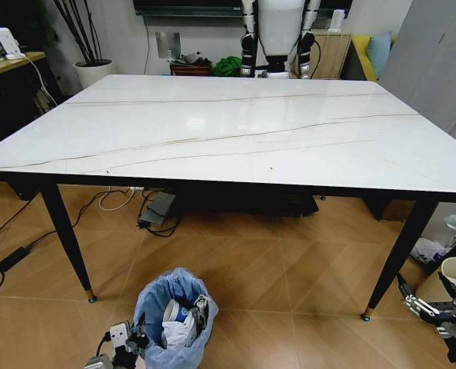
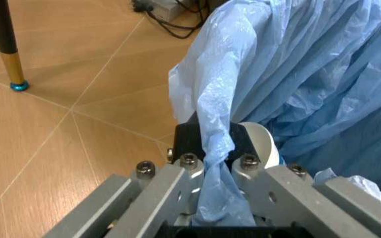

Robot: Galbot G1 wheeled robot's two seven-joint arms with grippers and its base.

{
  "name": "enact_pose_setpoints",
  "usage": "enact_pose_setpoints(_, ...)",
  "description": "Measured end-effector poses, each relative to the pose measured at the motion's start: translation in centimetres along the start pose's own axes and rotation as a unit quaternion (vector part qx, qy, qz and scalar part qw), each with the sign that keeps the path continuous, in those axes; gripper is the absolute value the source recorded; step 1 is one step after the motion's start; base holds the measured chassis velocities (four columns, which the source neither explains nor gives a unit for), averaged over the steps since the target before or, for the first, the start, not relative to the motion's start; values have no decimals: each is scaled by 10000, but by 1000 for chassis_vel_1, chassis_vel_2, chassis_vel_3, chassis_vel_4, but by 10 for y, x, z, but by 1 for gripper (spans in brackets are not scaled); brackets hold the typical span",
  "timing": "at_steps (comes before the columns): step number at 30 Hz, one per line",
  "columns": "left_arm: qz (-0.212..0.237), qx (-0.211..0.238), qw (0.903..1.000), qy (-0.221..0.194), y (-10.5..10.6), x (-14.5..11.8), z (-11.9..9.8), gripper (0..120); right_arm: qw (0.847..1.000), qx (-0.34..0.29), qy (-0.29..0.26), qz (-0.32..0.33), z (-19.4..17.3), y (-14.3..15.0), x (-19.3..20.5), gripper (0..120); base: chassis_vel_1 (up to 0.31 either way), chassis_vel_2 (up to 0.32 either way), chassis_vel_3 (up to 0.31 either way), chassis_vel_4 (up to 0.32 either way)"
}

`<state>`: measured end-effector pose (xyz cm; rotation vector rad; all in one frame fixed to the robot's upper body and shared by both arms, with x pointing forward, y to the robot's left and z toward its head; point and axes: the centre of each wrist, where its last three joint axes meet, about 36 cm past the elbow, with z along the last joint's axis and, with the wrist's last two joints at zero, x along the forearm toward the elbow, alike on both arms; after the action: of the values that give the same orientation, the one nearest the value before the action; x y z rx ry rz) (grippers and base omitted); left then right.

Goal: Pick up the trash bin and place the trash from the table into it.

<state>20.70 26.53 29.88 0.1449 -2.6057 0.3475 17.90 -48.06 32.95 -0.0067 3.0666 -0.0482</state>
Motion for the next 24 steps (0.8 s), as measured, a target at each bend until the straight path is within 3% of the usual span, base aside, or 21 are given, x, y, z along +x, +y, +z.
enact_pose_setpoints(24, -27, -9, 10000, 39, 1, -3, 3, 0, 10000, 0, 0, 0, 0, 0, 0, 100, 0, 0, 0, 0)
